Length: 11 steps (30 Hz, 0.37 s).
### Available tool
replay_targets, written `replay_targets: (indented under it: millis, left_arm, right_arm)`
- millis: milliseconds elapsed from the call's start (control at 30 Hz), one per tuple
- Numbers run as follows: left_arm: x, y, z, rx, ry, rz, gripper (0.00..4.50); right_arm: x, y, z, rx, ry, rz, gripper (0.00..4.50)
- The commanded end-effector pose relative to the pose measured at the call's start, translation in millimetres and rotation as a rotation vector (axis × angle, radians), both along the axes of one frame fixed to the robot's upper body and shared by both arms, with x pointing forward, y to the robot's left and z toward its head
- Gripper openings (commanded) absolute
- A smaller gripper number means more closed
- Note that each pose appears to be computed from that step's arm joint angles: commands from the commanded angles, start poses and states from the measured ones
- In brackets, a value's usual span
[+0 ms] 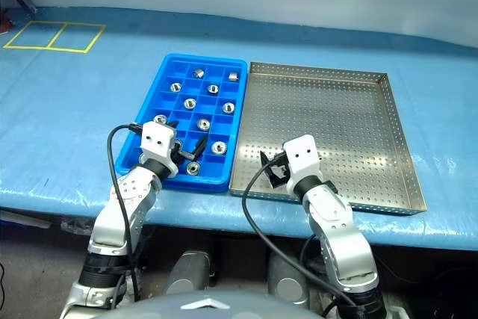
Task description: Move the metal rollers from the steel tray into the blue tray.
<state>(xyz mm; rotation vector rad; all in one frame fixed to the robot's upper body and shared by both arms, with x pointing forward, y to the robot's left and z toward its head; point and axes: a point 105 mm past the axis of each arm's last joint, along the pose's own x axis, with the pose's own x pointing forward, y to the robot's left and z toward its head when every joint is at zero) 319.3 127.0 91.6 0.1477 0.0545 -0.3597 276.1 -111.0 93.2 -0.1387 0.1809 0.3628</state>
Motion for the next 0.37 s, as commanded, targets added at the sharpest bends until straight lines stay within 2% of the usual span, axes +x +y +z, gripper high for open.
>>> replay_targets:
  millis: [33, 367]
  left_arm:
    - [-1.7, -5.7, 10.9, 0.005, -0.043, -0.019, 4.50]
    - [-2.8, -4.6, 8.4, 0.007, -0.035, -0.014, 4.50]
  right_arm:
    - [-0.3, 1.1, 9.8, 0.006, -0.040, 0.007, 4.46]
    - [-0.8, 4.2, 9.5, 0.007, -0.038, 0.016, 4.46]
